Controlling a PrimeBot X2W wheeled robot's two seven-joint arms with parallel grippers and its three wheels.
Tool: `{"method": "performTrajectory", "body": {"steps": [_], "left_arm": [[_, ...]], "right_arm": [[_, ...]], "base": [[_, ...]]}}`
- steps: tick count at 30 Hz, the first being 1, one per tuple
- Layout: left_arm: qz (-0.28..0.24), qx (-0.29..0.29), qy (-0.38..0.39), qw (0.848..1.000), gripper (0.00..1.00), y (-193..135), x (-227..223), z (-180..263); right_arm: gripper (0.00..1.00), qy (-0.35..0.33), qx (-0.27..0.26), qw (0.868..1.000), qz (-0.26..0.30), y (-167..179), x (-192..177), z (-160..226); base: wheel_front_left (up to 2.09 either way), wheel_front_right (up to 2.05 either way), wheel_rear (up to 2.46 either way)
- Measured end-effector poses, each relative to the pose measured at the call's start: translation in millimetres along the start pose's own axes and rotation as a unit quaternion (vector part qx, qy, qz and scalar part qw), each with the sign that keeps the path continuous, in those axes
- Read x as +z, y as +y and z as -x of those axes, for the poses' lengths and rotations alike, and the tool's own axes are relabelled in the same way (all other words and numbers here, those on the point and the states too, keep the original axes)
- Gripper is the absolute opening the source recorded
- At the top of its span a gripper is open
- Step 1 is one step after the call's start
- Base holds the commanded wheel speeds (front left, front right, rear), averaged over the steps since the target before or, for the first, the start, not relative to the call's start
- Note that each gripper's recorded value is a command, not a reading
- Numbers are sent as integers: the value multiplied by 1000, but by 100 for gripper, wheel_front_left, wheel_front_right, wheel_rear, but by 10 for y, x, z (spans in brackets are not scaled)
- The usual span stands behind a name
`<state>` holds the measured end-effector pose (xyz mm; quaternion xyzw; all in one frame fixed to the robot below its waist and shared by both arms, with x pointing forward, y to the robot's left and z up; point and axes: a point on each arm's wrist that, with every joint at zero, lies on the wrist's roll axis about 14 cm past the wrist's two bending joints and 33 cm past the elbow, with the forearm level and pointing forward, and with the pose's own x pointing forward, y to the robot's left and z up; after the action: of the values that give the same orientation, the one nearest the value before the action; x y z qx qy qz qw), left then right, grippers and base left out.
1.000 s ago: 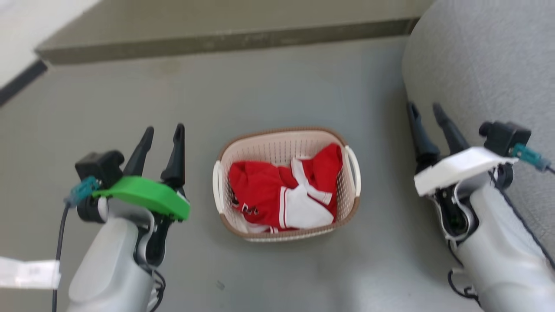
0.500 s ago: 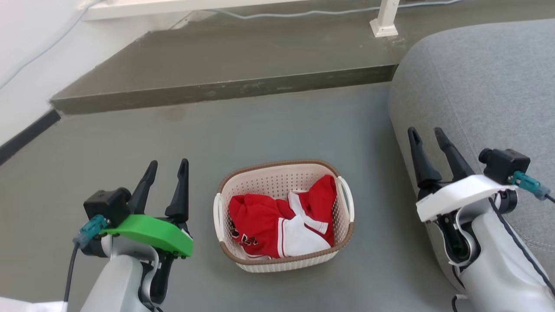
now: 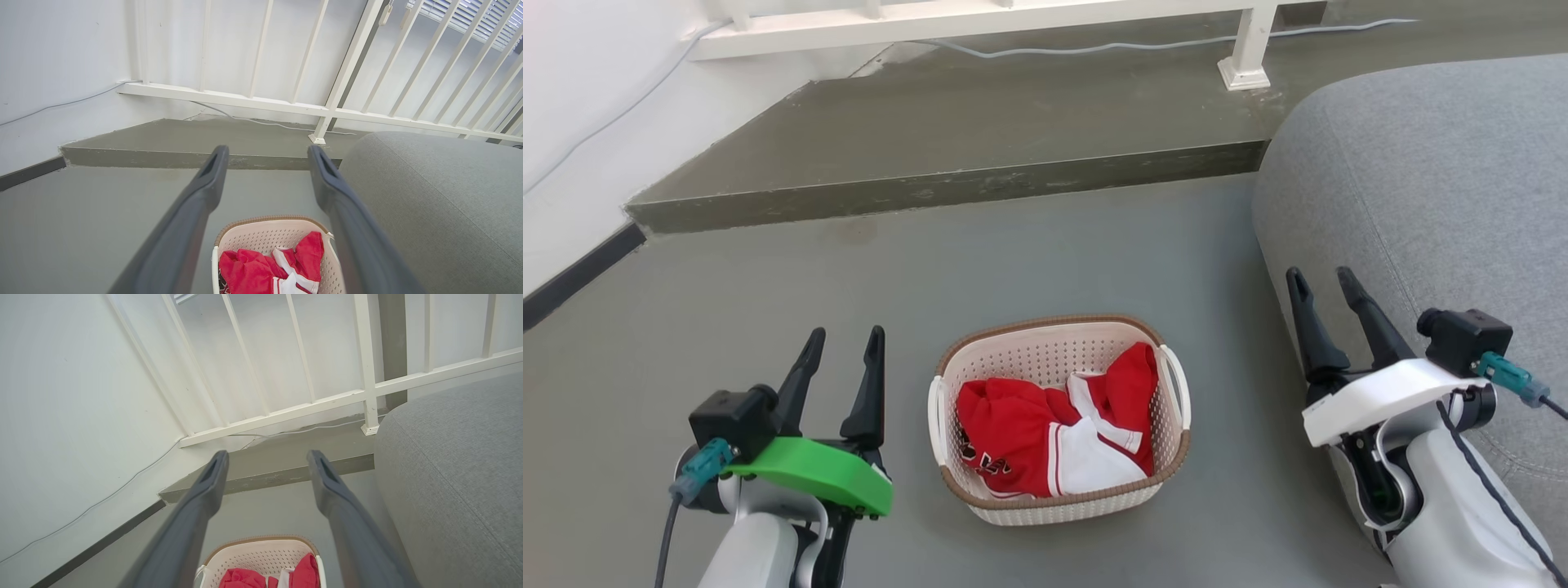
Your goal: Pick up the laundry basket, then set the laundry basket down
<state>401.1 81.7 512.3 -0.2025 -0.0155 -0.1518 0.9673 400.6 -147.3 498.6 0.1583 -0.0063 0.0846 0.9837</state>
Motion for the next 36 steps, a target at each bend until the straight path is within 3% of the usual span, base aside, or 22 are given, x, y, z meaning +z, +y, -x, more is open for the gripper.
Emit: {"method": "performTrajectory", "body": {"steps": [29,30,36], "left_arm": [[-1,0,-16,1000,100,-52,64,91],[-1,1,-15,1000,0,-50,59,94],[9,16,23,1000,0,5,-193,213]], "right_arm": [[100,4,-5,1000,8,3,-53,92],[0,5,-5,1000,8,3,-62,95],[0,46,-22,999,-8,-32,-360,264]], "base": [[0,0,0],[0,0,0],[0,0,0]]}}
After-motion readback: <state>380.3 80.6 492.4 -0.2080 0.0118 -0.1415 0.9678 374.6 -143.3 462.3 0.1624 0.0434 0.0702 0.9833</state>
